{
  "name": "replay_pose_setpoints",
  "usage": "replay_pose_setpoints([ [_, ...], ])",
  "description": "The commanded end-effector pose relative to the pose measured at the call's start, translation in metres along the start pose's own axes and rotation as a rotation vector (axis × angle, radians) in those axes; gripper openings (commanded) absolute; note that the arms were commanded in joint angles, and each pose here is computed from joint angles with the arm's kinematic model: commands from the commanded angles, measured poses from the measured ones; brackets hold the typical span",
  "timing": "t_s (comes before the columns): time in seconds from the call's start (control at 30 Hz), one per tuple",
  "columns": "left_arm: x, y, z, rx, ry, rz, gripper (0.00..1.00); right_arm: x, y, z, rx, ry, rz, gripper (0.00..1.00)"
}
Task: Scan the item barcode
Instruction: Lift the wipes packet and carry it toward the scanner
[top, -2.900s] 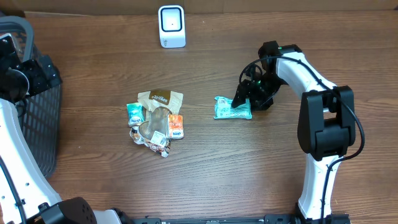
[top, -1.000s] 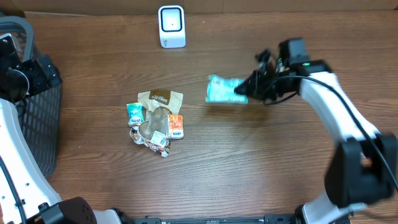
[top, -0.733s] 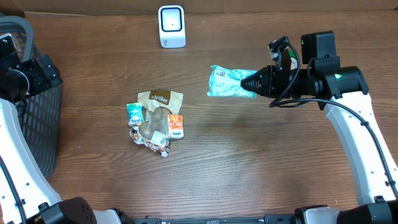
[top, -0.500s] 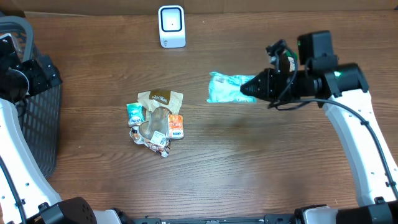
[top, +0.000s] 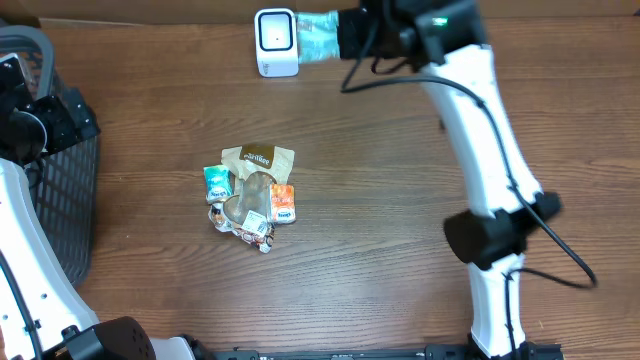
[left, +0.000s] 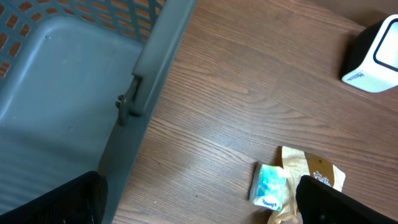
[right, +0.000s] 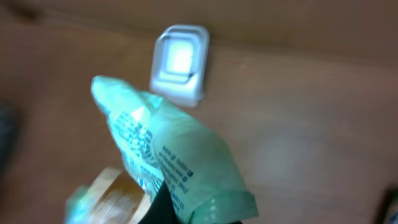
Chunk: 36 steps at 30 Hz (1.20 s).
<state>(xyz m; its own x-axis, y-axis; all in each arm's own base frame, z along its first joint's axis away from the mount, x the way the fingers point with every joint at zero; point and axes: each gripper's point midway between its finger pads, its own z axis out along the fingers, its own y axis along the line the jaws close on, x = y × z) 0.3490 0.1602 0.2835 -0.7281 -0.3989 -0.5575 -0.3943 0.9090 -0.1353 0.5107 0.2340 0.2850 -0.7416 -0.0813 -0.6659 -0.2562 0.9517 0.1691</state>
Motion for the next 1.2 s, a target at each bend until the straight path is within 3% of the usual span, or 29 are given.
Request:
replay_pose_setpoints([
  [0.0, -0.006, -0.003, -0.007, 0.011, -0.027, -0.004, 1.00, -0.024, -0.036, 0.034, 0.334, -0.136, -0.099, 0.04],
  [0.1, -0.006, -0.003, -0.007, 0.011, -0.027, -0.004, 1.00, -0.045, -0.039, 0.062, 0.463, -0.254, -0.173, 0.04],
  [0.27, -0.006, -0.003, -0.007, 0.011, -0.027, -0.004, 1.00, -0.076, -0.013, 0.095, 0.487, -0.401, -0.414, 0.04],
  [0.5, -0.006, -0.003, -0.007, 0.011, -0.027, -0.004, 0.99, -0.071, 0.013, 0.141, 0.550, -0.403, -0.803, 0.04],
  [0.73, -0.006, -0.003, -0.007, 0.011, -0.027, -0.004, 0.99, -0.042, 0.026, 0.174, 0.543, -0.315, -0.962, 0.04],
  [0.9, -0.006, -0.003, -0.007, 0.011, -0.027, -0.004, 1.00, -0.043, 0.028, 0.174, 0.564, -0.303, -1.056, 0.08],
  [1.17, -0.006, -0.003, -0.007, 0.011, -0.027, -0.004, 0.99, -0.054, 0.033, 0.169, 0.565, -0.373, -1.002, 0.04],
])
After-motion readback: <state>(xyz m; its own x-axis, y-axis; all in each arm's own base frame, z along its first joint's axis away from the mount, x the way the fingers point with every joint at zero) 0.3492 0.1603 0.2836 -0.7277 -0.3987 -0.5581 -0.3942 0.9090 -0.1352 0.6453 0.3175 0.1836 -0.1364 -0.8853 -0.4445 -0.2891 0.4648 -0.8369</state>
